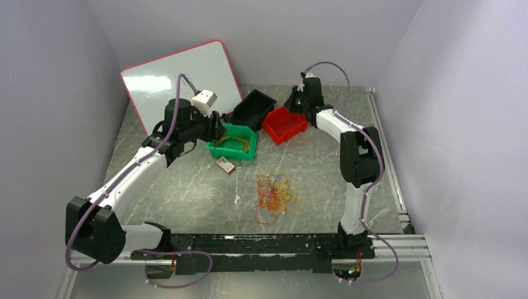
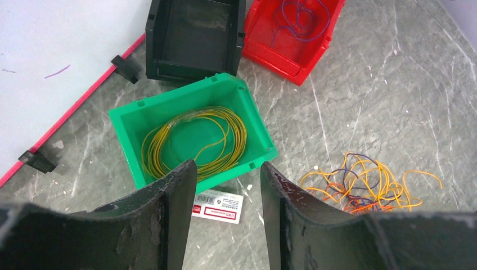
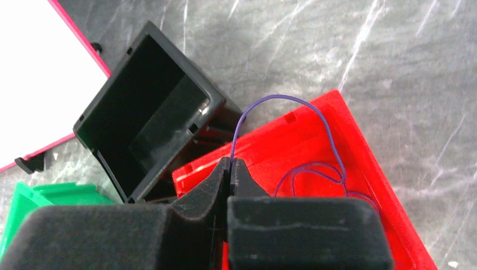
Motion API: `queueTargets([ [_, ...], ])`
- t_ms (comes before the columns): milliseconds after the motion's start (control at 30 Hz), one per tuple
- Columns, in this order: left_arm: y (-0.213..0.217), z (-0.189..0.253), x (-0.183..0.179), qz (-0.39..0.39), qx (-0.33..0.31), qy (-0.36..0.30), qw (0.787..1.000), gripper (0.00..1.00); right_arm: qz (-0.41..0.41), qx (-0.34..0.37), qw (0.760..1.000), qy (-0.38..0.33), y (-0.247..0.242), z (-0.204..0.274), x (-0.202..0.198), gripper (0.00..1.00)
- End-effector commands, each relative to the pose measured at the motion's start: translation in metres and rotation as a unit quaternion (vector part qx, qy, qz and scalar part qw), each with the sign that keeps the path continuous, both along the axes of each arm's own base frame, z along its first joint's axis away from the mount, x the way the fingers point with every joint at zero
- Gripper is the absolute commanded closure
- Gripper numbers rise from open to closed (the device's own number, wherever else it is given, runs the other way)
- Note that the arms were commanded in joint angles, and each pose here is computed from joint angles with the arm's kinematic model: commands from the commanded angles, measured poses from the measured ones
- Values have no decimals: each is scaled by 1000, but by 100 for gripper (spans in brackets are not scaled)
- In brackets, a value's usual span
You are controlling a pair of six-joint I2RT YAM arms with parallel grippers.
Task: Untangle the cables
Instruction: Place the cable in the bin.
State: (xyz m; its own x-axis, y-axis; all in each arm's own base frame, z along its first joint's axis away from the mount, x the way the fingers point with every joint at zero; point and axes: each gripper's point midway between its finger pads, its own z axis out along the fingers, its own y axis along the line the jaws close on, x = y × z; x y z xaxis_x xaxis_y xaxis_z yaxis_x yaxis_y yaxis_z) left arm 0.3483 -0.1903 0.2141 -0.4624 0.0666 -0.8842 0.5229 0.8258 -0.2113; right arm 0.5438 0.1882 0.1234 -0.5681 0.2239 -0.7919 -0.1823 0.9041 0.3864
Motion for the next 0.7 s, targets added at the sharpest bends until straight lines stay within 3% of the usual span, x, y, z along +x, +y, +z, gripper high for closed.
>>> queueTargets([
  [0,-1,9,5,-8,-4,-9,1000,50,8,-5,1000,-6,-1,0,-9,100],
  [667,-2,8,5,-8,-3,-6,1000,50,24,-87,992,83,-9,-67,-23,100],
])
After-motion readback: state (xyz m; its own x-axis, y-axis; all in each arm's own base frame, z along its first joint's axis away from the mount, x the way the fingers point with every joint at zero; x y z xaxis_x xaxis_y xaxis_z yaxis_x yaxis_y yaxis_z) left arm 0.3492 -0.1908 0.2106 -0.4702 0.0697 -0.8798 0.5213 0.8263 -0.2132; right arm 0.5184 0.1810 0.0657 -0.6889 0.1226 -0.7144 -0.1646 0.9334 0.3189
